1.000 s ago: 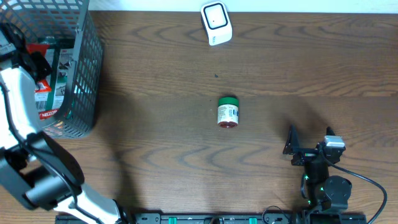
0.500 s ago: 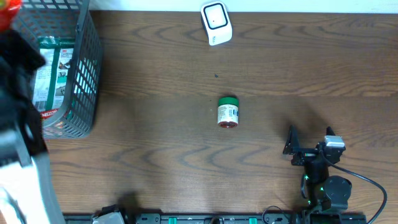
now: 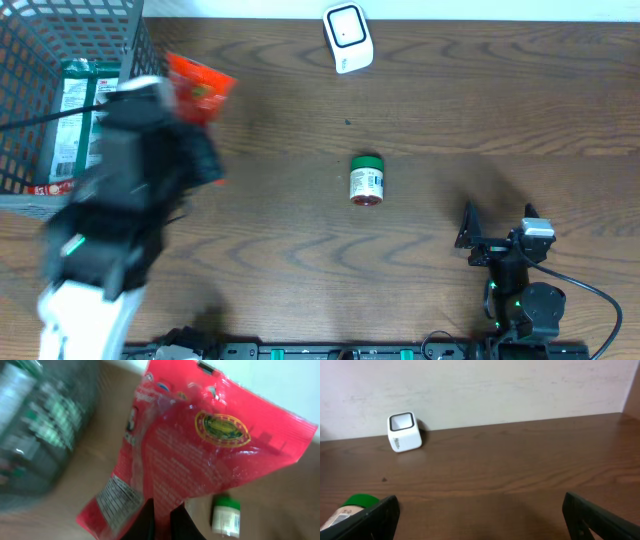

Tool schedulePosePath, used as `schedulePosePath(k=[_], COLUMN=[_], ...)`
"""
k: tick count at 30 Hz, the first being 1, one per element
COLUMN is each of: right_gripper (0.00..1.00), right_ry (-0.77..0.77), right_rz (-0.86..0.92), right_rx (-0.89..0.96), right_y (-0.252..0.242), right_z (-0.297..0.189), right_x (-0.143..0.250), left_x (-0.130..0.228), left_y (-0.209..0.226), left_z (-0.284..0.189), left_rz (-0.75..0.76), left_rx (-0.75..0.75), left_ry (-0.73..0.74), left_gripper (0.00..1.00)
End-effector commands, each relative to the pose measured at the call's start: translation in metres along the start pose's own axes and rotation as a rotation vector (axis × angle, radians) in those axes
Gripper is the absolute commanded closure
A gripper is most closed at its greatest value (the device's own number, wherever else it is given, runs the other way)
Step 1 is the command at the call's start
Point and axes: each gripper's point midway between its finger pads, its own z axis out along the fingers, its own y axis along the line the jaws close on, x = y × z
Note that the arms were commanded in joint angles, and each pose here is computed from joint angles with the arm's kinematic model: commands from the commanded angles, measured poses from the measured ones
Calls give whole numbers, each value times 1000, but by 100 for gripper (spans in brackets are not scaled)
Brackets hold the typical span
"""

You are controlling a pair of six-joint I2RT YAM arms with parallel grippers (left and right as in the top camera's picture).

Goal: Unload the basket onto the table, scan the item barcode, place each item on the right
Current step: 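Carry the red packet out and lower it beside the jar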

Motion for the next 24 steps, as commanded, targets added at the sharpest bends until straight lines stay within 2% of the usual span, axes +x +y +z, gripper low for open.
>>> schedulePosePath(k=[1,6,10,16,22,23,24], right_gripper=[1,1,1,1,1,1,1], right_ry=[4,4,4,4,4,4,4], right_rz=[-6,-6,-6,-6,-6,-6,-6], right_rx=[2,2,2,2,2,2,2], right_y=[0,0,0,0,0,0,0], right_z=[0,0,0,0,0,0,0], right_x=[1,1,1,1,1,1,1], left_x=[56,111,144,176,188,188,188], left_y=[-7,-24,-44,-61,-64,-65,-65], left_z=[61,127,175,214,233,234,234], left_rz=[-46,-4,44,83,95,95,100], left_rx=[-91,-156,-168,-164,-166,-164,-161], left_ry=[169,316,378,412,417,416,416], left_gripper=[93,93,93,93,93,88,77])
